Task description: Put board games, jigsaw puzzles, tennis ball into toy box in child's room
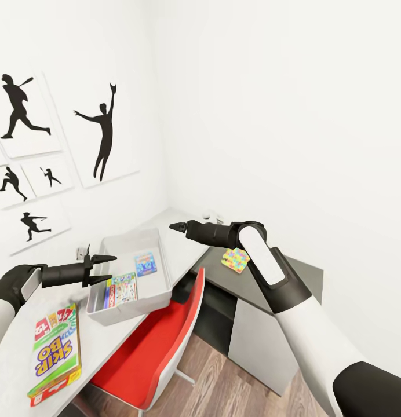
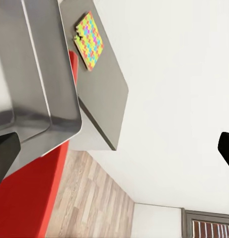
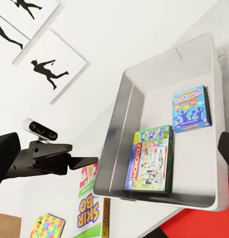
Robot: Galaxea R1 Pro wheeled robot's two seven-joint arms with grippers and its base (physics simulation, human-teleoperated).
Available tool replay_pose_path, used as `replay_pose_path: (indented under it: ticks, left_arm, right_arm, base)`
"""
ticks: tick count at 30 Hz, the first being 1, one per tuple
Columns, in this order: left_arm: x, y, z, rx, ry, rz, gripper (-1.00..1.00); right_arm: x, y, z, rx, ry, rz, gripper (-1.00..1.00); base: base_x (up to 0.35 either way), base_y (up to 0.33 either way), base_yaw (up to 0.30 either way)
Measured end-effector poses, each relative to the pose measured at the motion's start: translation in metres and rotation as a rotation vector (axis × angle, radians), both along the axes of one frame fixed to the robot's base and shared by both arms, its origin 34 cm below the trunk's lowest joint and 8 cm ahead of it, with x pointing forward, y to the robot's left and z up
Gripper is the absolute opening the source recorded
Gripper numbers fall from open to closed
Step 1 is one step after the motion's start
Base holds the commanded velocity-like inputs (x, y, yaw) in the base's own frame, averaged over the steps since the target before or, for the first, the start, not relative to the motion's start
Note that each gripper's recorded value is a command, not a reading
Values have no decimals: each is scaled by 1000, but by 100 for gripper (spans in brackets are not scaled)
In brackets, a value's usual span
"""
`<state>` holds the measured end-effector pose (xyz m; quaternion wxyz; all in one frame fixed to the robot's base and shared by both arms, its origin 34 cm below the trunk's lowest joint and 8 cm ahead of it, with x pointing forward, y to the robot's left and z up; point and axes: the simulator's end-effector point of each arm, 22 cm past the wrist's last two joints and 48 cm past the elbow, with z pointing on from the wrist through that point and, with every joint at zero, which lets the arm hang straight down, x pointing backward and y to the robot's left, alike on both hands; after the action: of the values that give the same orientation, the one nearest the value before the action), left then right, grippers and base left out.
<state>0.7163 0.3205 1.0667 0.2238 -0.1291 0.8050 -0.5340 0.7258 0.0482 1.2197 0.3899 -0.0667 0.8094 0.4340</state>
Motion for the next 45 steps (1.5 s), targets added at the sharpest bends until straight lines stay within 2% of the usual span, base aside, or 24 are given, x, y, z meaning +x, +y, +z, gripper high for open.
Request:
replay_pose_path:
  ticks: [45]
  left_arm:
    - [-6, 0, 45, -5, -75, 1, 100]
  right_arm:
    - [-17, 0, 44, 1, -73, 0, 100]
  base:
    - [0, 0, 0]
